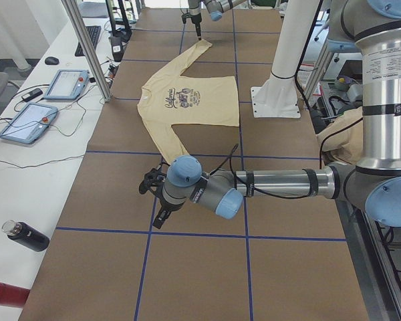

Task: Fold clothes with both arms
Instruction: 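Move the right gripper toward the sleeve cuff nearest it, then grasp the sleeve cuff with the right gripper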

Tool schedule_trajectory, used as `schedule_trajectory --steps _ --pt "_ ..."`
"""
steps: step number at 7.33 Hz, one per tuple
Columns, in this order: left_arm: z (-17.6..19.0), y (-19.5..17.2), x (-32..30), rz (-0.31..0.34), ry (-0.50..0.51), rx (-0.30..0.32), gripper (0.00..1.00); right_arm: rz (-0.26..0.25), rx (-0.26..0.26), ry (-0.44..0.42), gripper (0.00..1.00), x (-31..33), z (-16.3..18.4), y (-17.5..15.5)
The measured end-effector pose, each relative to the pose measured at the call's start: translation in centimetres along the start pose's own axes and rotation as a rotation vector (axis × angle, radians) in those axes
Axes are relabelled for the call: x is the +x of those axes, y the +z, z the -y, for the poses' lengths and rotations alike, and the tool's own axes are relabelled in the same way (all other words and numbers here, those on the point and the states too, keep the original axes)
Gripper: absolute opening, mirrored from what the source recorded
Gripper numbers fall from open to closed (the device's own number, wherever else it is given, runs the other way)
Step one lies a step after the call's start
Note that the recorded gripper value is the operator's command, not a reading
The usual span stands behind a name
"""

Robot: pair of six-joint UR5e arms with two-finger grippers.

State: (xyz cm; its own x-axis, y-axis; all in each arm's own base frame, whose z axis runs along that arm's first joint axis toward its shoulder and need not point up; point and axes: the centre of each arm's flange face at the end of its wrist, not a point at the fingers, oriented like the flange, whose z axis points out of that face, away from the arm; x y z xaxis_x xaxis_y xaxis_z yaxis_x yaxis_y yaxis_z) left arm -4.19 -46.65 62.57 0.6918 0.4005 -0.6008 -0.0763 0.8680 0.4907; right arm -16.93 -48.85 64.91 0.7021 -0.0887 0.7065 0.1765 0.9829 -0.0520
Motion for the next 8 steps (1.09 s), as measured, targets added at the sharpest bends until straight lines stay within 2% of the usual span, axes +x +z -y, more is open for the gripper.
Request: schedule_trajectory --steps 2,3,4,5,6,7,8 --pt "0.0 -0.1 0.0 0.002 0.009 0.01 0.99 -0.002 -0.018 -0.002 0.92 0.1 -0.4 0.8" --pt "0.0 0.0 0.0 0.003 0.012 0.013 0.99 -0.004 -0.029 -0.003 0.79 0.1 -0.6 1.4" --pt "0.0 0.0 0.0 0.003 0.014 0.015 0.99 -0.005 -0.038 -0.002 0.73 0.2 -0.8 1.8" --pt "0.0 0.0 0.0 0.004 0.015 0.016 0.99 -0.007 -0.046 0.002 0.62 0.5 -1.1 2.1" --pt "0.1 -0.1 0.0 0.004 0.017 0.017 0.99 -0.009 -0.053 0.008 0.22 0.9 -1.5 2.4" --pt "0.1 -0.1 0.1 0.005 0.019 0.018 0.99 -0.011 -0.056 0.012 0.0 1.1 -1.7 2.5" --pt "0.2 -0.2 0.1 0.005 0.02 0.019 0.99 -0.01 -0.057 0.012 0.0 1.1 -1.8 2.5"
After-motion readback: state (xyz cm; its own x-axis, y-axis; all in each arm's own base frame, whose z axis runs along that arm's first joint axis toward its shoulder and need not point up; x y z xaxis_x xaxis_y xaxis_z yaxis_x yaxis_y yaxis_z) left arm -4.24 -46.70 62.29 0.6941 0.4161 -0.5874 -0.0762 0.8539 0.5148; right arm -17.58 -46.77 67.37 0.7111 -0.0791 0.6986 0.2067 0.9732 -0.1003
